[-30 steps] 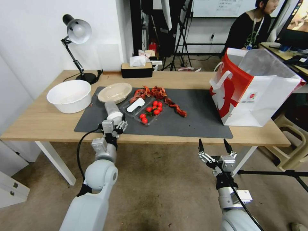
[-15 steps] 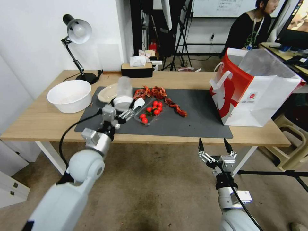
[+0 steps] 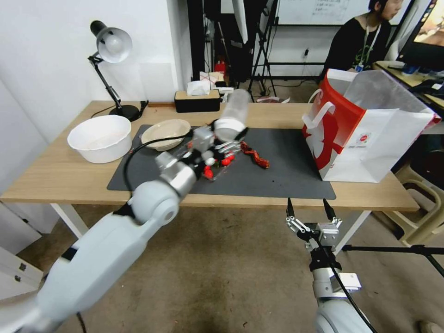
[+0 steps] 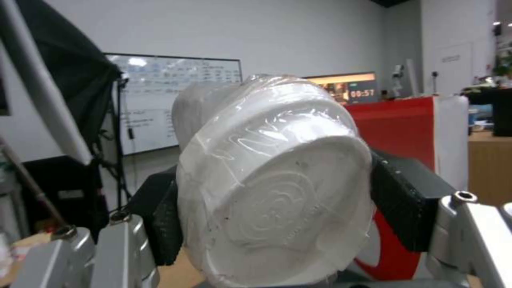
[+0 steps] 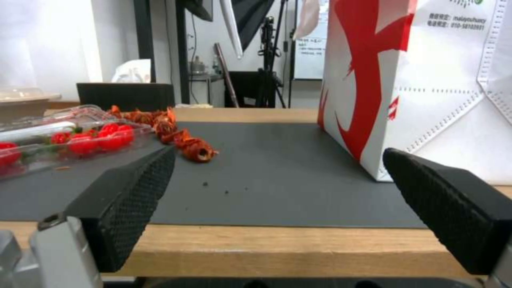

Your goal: Pick up the trash from the table and place it into the takeout bag.

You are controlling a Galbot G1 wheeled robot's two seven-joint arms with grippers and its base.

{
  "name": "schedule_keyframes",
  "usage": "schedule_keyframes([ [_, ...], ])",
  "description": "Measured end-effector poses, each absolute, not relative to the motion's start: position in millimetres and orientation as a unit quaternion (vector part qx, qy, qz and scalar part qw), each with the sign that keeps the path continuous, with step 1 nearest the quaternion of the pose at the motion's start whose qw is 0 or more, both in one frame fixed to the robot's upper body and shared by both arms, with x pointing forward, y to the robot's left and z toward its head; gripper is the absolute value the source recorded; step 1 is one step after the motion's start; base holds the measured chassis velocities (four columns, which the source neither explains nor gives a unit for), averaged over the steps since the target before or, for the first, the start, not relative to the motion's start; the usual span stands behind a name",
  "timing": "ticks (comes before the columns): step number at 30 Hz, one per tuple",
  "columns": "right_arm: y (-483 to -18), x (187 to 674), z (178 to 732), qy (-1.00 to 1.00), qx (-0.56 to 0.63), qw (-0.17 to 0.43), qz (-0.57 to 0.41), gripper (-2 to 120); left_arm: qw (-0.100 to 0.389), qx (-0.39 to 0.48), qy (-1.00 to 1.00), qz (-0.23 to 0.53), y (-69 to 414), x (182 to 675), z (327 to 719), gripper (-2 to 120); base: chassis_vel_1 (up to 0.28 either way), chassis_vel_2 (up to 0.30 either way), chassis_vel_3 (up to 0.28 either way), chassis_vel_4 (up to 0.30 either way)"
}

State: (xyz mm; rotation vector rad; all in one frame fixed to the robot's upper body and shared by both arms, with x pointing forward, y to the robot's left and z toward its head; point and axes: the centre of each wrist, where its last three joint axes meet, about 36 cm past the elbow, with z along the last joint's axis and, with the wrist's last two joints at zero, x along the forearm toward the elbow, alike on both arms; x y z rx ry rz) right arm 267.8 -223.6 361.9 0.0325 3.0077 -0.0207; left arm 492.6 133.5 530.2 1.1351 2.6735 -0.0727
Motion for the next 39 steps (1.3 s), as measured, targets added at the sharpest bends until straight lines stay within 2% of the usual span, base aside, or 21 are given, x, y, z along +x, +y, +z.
schedule_keyframes([
  [10, -223.7, 272.0, 358.7, 0.998, 0.015, 0.067, -0.012, 100, 0.113, 0.427, 0.897, -0.027, 69.8, 536.3, 552.4, 71, 0.0, 0.0, 0.0, 0.0],
  [13, -222.7, 274.6, 356.7, 0.998, 0.016, 0.067, -0.012, 100, 0.11, 0.444, 0.888, -0.038, 32.5, 551.5, 566.9, 71, 0.0, 0.0, 0.0, 0.0],
  [17, -222.5, 275.7, 355.8, 0.998, 0.016, 0.067, -0.013, 100, 0.113, 0.458, 0.881, -0.037, 6.1, 559.7, 578.9, 71, 0.0, 0.0, 0.0, 0.0],
  [31, -224.2, 279.7, 356.1, 0.997, 0.016, 0.069, -0.017, 100, 0.117, 0.49, 0.863, -0.046, -59.4, 575.0, 614.5, 71, 0.0, 0.0, 0.0, 0.0],
  [39, -224.5, 280.0, 357.6, 0.997, 0.018, 0.071, -0.016, 100, 0.107, 0.495, 0.862, -0.042, -91.1, 587.2, 622.3, 71, 0.0, 0.0, 0.0, 0.0],
])
